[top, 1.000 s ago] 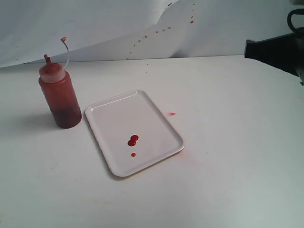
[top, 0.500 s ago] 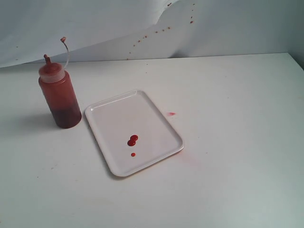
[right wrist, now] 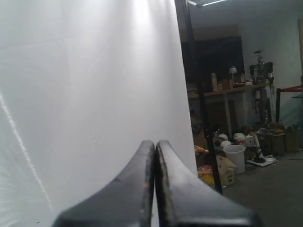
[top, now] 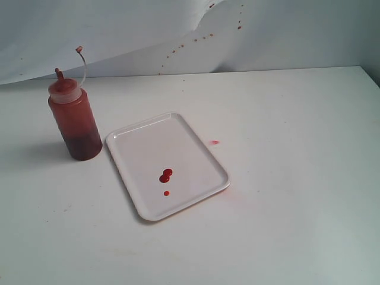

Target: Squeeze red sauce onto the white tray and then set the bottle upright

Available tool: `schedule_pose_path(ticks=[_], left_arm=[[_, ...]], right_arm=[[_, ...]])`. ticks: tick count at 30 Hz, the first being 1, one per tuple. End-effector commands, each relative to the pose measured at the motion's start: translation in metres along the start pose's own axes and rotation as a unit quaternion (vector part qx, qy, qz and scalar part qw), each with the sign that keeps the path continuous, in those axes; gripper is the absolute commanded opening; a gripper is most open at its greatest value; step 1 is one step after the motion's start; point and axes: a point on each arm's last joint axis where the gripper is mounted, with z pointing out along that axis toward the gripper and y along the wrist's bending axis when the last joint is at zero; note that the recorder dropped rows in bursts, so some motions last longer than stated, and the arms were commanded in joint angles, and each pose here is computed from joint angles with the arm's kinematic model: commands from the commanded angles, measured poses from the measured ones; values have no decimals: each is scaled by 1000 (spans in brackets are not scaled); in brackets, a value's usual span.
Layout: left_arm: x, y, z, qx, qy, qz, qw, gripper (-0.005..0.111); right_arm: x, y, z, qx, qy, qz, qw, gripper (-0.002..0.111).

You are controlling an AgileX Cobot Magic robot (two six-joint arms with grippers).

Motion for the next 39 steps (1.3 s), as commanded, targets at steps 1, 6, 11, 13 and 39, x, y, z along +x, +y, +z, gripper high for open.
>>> schedule_pose_path(ticks=[1, 6, 11, 13, 39], left_arm=[[0, 0, 0, 2, -6, -3, 1000, 0], [0, 0, 0, 2, -6, -3, 1000, 0], [0, 0, 0, 2, -6, -3, 1000, 0], [0, 0, 0, 2, -6, -3, 1000, 0], [0, 0, 0, 2, -6, -3, 1000, 0]], right_arm=[[3, 1, -3, -14, 1, -30, 999, 0], [5, 7, -3, -49, 10, -46, 998, 0], [15, 9, -5, -61, -7, -80, 995, 0], [25, 12, -9, -87, -24, -86, 992, 0], [181, -18, -103, -100, 146, -141, 974, 0]])
